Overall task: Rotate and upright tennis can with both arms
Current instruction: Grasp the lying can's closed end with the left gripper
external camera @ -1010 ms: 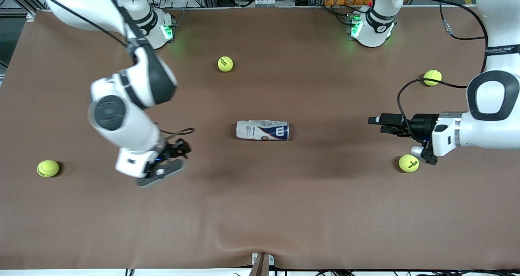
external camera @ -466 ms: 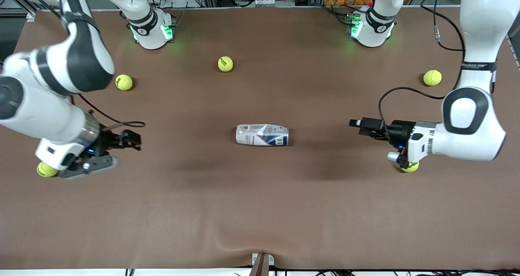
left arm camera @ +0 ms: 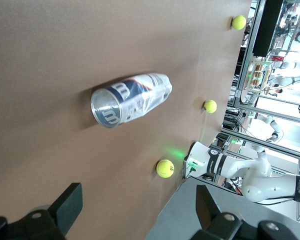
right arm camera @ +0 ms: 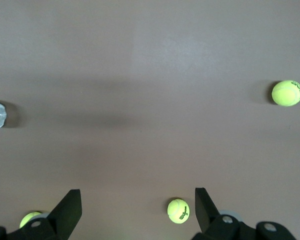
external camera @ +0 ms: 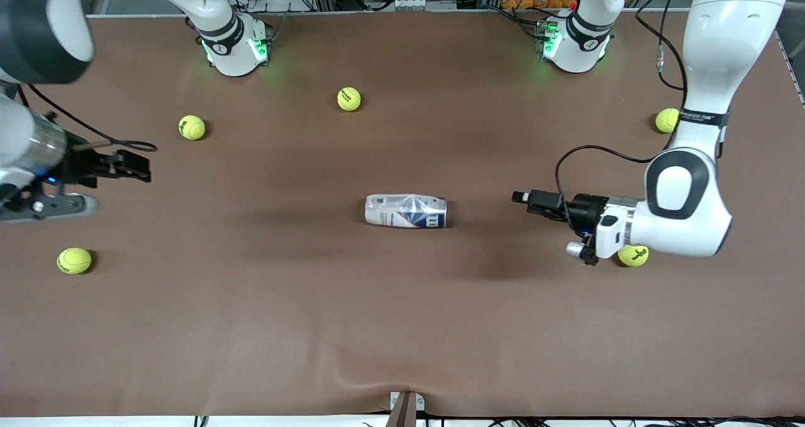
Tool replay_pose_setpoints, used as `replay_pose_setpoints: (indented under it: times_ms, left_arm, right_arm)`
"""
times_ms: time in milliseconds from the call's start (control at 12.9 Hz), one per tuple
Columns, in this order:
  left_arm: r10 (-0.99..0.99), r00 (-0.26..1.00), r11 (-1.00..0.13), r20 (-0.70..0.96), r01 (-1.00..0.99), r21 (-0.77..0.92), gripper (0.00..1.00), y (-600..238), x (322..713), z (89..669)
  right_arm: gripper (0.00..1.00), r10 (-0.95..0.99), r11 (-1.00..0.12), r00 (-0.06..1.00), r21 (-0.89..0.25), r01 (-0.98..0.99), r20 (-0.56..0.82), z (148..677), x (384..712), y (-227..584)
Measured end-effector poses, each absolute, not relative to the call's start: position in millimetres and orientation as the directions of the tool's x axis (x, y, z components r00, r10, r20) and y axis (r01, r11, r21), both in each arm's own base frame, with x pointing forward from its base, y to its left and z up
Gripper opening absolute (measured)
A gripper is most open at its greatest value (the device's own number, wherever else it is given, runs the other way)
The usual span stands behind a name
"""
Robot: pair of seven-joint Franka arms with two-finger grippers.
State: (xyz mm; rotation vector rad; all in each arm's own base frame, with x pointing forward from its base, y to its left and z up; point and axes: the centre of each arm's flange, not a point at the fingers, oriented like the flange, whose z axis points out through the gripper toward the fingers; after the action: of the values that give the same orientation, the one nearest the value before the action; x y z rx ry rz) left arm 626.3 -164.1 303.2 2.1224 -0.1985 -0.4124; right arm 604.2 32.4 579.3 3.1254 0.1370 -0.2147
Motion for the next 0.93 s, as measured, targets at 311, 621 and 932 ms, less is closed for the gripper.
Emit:
replay_pose_setpoints:
  times_ms: [311, 621, 932]
  left_arm:
    - [-0.268, 0.941, -0.52, -0.204, 0.037, 0.853, 1.0, -200, 622, 273]
    - [-0.21, 0.966, -0.44, -0.153, 0.046, 0.897, 1.0, -223, 600, 222]
    - [-0.15, 0.98, -0.381, -0.134, 0.068, 0.922, 1.0, -230, 574, 185]
  right_arm:
    - [1.0, 0.018, -0.999, 0.993, -0.028, 0.014, -0.12, 601, 590, -4]
    - [1.0, -0.011, -0.999, 0.995, -0.039, -0.015, -0.104, 612, 584, -20]
    - [1.0, -0.037, -0.998, 0.997, -0.04, -0.04, -0.068, 645, 562, -35]
